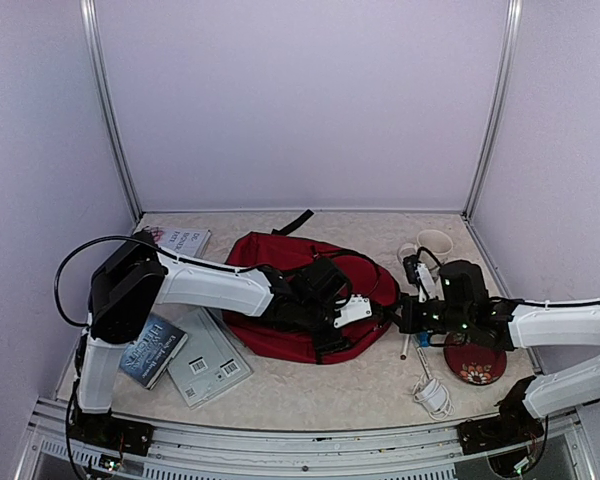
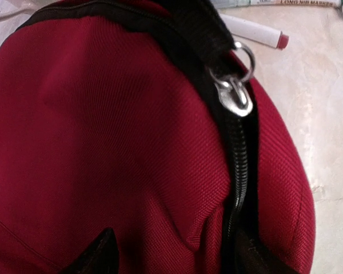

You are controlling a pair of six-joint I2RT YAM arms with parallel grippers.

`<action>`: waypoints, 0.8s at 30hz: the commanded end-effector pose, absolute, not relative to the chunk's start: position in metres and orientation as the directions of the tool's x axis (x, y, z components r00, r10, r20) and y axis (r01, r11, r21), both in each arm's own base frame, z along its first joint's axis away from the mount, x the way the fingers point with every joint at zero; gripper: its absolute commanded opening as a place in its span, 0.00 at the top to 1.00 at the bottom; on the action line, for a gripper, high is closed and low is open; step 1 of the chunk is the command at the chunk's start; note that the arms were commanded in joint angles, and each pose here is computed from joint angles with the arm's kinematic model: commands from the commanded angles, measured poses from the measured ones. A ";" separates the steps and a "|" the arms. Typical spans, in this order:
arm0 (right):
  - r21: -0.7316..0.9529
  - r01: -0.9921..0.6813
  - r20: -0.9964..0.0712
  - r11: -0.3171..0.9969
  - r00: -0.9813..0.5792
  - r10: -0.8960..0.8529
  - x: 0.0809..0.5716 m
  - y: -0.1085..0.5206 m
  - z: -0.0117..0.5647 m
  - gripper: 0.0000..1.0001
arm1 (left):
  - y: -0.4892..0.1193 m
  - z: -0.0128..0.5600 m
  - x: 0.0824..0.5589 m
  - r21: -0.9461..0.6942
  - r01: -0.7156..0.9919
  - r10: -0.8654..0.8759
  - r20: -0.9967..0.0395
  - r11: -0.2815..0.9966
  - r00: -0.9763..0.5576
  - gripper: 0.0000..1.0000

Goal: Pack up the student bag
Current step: Hold the largest pocket of the student bag, then unzip the largest pocket of the student bag.

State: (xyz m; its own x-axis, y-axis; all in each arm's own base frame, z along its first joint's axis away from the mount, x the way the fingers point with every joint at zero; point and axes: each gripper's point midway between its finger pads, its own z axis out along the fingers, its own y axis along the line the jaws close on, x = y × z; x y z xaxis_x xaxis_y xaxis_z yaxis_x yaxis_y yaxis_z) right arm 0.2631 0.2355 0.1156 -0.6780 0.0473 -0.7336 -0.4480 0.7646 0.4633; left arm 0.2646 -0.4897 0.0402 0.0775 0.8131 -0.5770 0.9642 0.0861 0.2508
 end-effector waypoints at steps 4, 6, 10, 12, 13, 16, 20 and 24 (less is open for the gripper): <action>0.464 -0.438 -0.767 0.770 -0.633 0.102 0.277 0.226 0.129 1.00 | -0.470 0.024 0.275 0.282 0.949 0.819 -0.572 0.140 0.049 0.68; 0.454 -0.432 -0.776 0.779 -0.621 0.108 0.282 0.219 0.132 1.00 | -0.469 0.030 0.276 0.270 0.950 0.797 -0.603 0.155 0.041 0.83; 0.419 -0.424 -0.799 0.803 -0.592 0.105 0.294 0.204 0.141 1.00 | -0.460 0.035 0.278 0.252 0.947 0.785 -0.619 0.198 0.001 1.00; 0.379 -0.421 -0.819 0.824 -0.567 0.086 0.303 0.194 0.146 1.00 | -0.456 0.049 0.273 0.260 0.943 0.766 -0.642 0.210 0.006 1.00; 0.363 -0.419 -0.827 0.832 -0.557 0.080 0.307 0.189 0.149 1.00 | -0.456 0.059 0.268 0.265 0.942 0.753 -0.658 0.205 0.021 1.00; 0.320 -0.423 -0.853 0.847 -0.517 0.064 0.320 0.180 0.165 1.00 | -0.450 0.087 0.248 0.279 0.948 0.703 -0.706 0.156 0.092 1.00; 0.253 -0.454 -0.879 0.854 -0.477 0.007 0.332 0.177 0.186 1.00 | -0.436 0.108 0.228 0.319 0.943 0.675 -0.717 0.096 0.174 1.00; 0.199 -0.502 -0.894 0.842 -0.444 -0.054 0.336 0.180 0.195 1.00 | -0.417 0.108 0.219 0.308 0.948 0.680 -0.713 0.083 0.173 1.00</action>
